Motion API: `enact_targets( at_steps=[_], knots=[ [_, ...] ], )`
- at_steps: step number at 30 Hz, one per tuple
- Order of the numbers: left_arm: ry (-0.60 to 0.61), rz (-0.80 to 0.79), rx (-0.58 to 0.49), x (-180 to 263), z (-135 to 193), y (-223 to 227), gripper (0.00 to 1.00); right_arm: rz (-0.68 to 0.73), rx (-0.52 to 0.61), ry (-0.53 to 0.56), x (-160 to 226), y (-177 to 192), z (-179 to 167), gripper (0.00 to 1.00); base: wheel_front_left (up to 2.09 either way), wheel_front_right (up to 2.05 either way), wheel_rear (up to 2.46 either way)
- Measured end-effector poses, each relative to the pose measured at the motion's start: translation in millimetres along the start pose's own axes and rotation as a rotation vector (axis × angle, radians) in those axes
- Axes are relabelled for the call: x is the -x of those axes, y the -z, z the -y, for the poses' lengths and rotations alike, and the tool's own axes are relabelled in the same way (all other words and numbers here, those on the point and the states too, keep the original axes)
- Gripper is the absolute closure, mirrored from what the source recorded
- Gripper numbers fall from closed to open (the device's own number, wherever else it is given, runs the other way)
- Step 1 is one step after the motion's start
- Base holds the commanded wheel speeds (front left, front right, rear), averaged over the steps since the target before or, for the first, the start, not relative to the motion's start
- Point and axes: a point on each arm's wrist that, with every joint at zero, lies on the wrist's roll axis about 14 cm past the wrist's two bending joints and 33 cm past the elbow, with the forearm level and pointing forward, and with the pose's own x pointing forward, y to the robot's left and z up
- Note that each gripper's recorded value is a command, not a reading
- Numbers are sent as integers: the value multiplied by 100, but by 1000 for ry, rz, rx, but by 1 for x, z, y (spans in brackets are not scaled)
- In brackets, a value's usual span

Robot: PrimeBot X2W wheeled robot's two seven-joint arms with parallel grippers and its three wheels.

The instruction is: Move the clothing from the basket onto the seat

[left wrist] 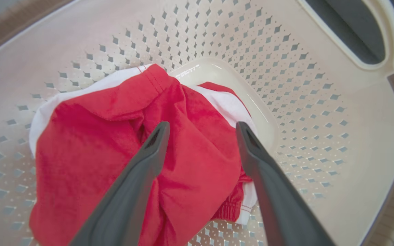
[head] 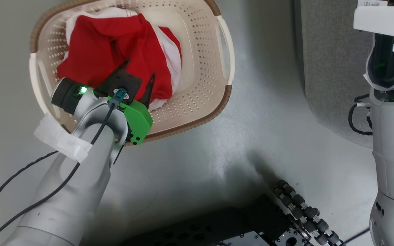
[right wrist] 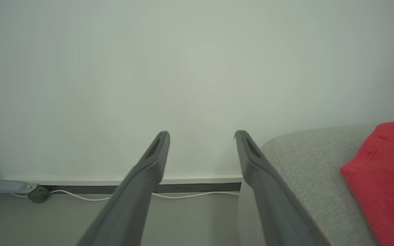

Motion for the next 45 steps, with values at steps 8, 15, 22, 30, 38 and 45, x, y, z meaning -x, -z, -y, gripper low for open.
enact_targets(
  at_steps=[8, 15, 22, 30, 38, 45],
  knots=[
    [20, -37, -4, -17, -3, 19, 0, -25, 2, 4, -1, 17, 3, 0, 0, 0, 0],
    [27, -72, -23, -31, -9, 33, 0, -66, 20, 17, 3, 34, 11, 0, 0, 0, 0],
    [-3, -114, -44, -41, -22, 47, 0, -92, 27, 34, 6, 45, 18, 0, 0, 0, 0],
    [-15, -177, -45, -44, -20, 65, 0, -108, 26, 43, 7, 49, 22, 0, 0, 0, 0],
    [-10, -169, -43, -48, -14, 61, 100, -134, 35, 54, 11, 55, 27, 0, 0, 0, 0],
    [17, -77, -30, -48, 0, 33, 100, -114, 31, 55, 9, 43, 26, 0, 0, 0, 0]
  ],
)
